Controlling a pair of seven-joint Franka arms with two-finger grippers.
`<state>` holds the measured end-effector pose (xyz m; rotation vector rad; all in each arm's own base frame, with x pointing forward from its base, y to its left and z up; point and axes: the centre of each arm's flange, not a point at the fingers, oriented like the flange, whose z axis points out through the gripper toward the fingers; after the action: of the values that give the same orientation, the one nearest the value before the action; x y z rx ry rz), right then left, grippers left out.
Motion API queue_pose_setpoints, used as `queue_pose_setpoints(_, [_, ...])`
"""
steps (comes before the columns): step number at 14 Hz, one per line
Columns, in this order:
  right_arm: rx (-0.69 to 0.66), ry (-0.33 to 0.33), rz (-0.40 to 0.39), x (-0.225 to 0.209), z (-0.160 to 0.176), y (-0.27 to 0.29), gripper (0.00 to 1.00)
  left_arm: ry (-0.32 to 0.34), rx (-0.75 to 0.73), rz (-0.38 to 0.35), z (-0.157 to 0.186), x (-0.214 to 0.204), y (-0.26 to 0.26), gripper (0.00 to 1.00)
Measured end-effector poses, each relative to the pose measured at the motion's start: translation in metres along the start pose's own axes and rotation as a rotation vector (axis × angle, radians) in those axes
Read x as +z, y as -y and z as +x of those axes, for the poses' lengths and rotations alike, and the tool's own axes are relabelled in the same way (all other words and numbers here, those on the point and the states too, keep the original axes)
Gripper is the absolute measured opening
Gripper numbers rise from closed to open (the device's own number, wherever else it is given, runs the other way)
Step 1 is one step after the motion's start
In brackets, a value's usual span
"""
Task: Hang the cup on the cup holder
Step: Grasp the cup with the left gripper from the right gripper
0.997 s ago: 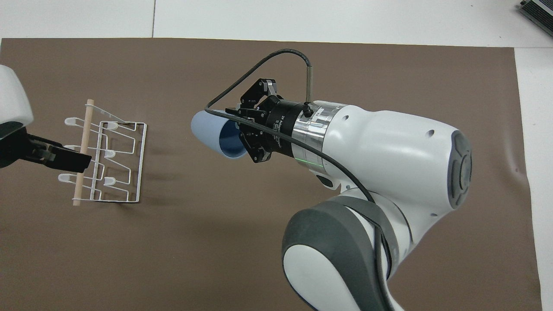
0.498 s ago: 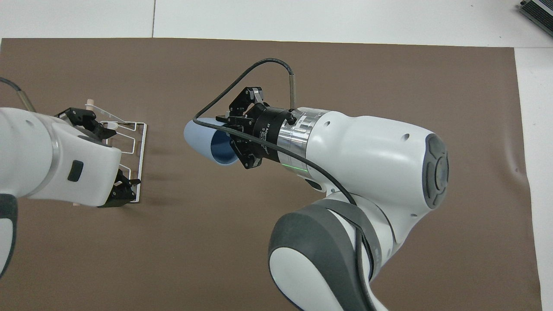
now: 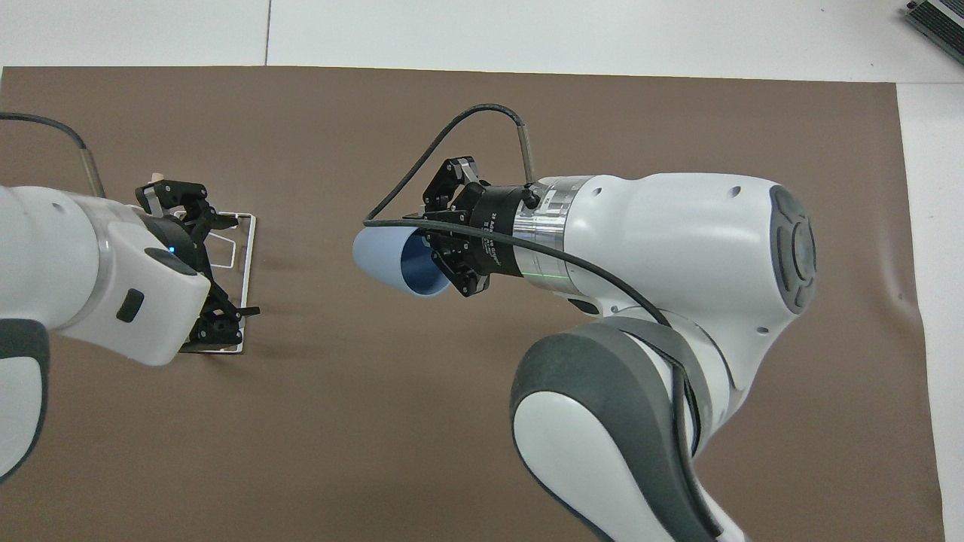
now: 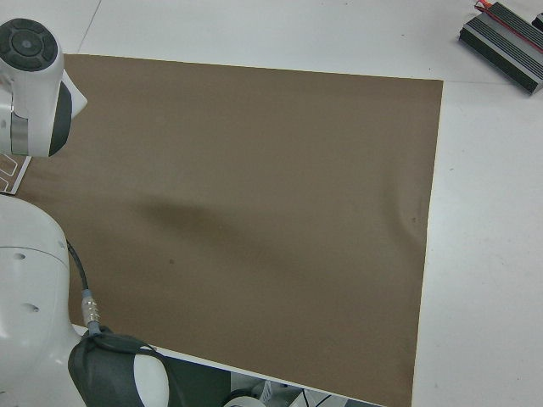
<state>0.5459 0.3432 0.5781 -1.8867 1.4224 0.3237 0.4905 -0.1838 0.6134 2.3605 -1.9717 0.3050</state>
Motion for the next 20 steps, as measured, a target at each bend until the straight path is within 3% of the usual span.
queue_pose_setpoints(9, [0.021,0.034,0.003,0.0,-0.003,0.0,0.05,-0.147,0.065,-0.075,0.027,0.033,-0.008,1.0])
queue_pose_setpoints(20, [0.03,0.04,-0.001,0.002,-0.001,-0.001,0.05,-0.271,0.097,-0.028,0.085,0.063,-0.015,1.0])
